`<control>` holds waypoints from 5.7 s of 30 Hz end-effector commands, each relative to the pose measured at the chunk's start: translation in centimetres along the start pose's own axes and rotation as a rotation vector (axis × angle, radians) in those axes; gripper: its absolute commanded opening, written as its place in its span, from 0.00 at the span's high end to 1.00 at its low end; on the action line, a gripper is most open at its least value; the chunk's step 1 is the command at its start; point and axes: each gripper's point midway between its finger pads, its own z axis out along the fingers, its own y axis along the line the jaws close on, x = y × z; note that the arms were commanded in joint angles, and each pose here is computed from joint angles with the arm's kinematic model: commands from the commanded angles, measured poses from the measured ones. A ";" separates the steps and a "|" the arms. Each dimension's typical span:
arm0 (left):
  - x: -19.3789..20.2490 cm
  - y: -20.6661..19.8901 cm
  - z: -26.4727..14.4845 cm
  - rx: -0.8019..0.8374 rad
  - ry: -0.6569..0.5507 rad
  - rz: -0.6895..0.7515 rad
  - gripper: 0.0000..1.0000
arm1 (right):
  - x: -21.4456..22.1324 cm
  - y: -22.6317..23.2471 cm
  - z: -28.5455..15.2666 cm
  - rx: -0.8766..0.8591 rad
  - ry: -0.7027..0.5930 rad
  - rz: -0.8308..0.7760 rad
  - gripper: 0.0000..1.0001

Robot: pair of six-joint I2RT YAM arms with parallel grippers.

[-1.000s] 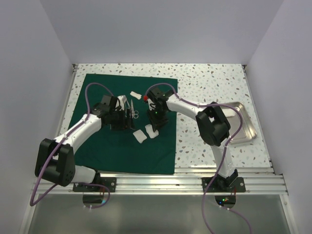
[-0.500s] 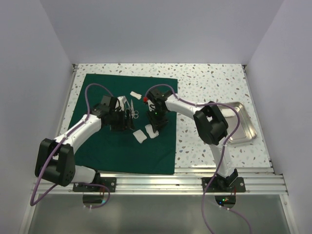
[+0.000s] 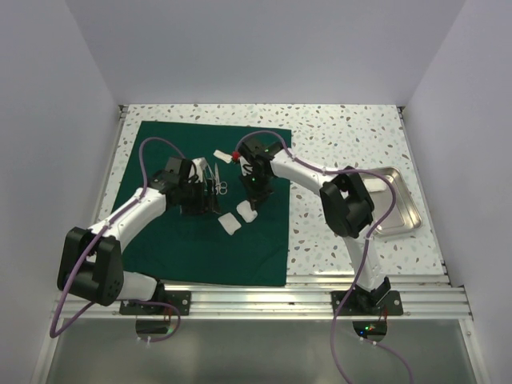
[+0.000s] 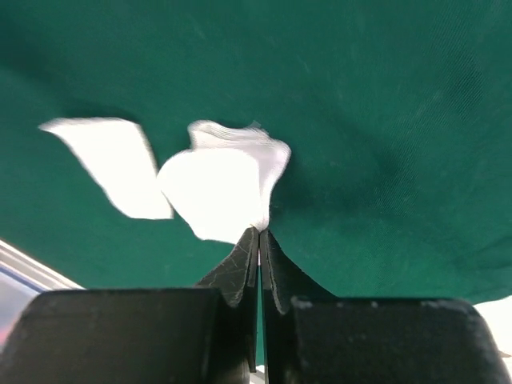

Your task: Prepare the surgical pack

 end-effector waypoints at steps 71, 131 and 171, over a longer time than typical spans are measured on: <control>-1.9 5.8 -2.9 -0.229 -0.123 -0.102 0.27 | -1.1 6.7 0.9 -0.151 -0.007 -0.036 0.91; -1.7 3.2 -2.3 -0.023 -0.114 -0.112 0.26 | 0.3 9.4 1.2 -0.203 0.058 0.000 1.00; -3.4 -5.6 -1.9 0.549 -0.063 -0.183 0.22 | -2.5 3.7 -11.8 -0.338 -0.169 0.191 1.00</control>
